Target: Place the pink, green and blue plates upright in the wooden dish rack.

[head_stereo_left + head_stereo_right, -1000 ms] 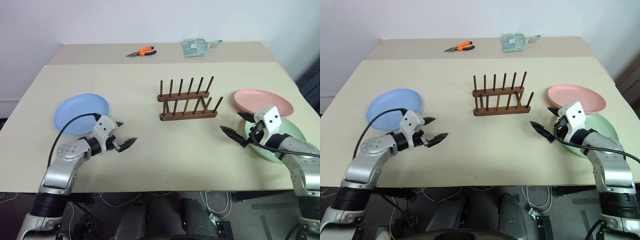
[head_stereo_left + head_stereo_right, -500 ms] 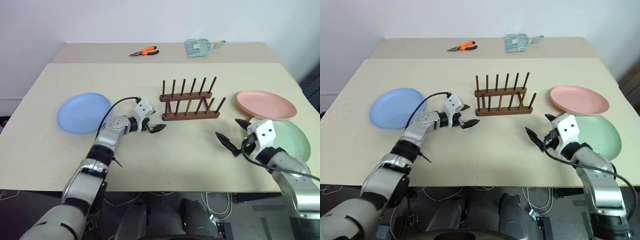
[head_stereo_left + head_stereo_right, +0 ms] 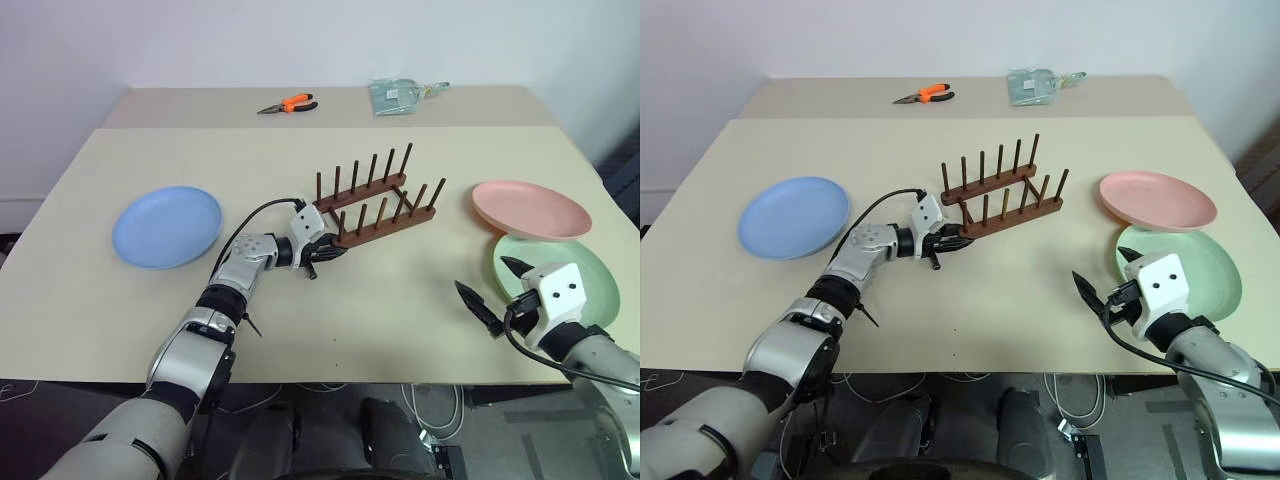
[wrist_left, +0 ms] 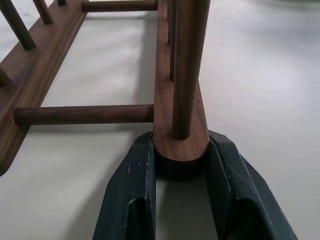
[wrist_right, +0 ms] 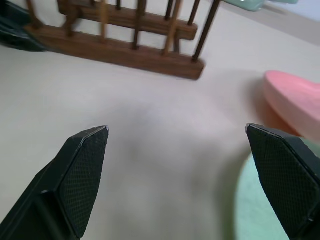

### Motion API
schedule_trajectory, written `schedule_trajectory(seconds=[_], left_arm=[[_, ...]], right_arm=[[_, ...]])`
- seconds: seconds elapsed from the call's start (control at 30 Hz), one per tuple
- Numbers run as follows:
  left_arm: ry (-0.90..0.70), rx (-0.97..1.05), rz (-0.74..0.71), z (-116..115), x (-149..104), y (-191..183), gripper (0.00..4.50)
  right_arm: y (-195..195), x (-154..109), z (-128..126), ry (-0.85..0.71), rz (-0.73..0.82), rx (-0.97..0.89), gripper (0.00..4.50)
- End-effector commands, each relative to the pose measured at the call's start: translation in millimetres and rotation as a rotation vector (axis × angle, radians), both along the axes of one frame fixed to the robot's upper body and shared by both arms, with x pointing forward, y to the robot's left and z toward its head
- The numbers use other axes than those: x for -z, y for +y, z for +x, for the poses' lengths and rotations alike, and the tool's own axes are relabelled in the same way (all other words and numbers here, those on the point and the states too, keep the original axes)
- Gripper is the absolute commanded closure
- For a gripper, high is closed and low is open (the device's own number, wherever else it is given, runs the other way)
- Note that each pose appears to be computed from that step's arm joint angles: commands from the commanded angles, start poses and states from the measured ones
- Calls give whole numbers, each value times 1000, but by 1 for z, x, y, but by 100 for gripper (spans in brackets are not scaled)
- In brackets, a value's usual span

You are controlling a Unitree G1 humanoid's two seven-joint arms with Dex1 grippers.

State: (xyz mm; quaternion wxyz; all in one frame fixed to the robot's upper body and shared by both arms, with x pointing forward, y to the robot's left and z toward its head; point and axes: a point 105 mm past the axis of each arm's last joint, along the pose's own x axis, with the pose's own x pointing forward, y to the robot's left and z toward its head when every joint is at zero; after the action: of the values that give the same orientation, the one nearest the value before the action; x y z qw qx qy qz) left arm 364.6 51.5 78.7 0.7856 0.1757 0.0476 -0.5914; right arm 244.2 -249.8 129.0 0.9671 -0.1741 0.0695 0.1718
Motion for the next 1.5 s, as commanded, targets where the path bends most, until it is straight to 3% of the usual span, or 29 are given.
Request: schedule_trajectory(seconds=[0.03,0.13,0.23,0.37,0.47,0.57,0.63,0.7,0.83,1.0,1.17,1.33,1.43,1.5], left_arm=[[-4,160,37,-27,-7,12,376],[14,166,57,-32,-9,21,376],[39,89,111,-25,0,33,229],[19,25,170,-24,8,49,34],[88,-2,153,-36,9,65,78],[185,51,126,-67,7,63,233],[227,96,106,-89,4,53,335],[212,64,63,-95,4,37,421],[107,-210,61,-69,18,22,421],[76,-566,32,-25,27,28,421],[43,-717,-11,0,22,35,421],[22,-711,-20,7,18,34,421],[6,-634,-53,-1,9,30,429],[-8,-569,-77,-9,0,28,429]], right_arm=[[-8,-15,-3,-24,-30,-19,0],[-12,-16,-2,-15,-40,-20,0],[-13,-13,-1,2,-51,-38,0],[-1,-8,-6,53,-37,-111,133],[22,3,-13,114,-41,-207,285],[50,21,-17,176,-39,-301,448],[65,33,-13,191,-38,-326,450],[72,44,1,188,-64,-292,450],[67,65,36,158,-194,-153,450],[66,67,72,95,-239,-30,450],[67,61,99,37,-248,32,450],[69,51,111,5,-227,18,450],[63,29,102,-54,-294,-61,375],[57,8,93,-107,-343,-112,290]])
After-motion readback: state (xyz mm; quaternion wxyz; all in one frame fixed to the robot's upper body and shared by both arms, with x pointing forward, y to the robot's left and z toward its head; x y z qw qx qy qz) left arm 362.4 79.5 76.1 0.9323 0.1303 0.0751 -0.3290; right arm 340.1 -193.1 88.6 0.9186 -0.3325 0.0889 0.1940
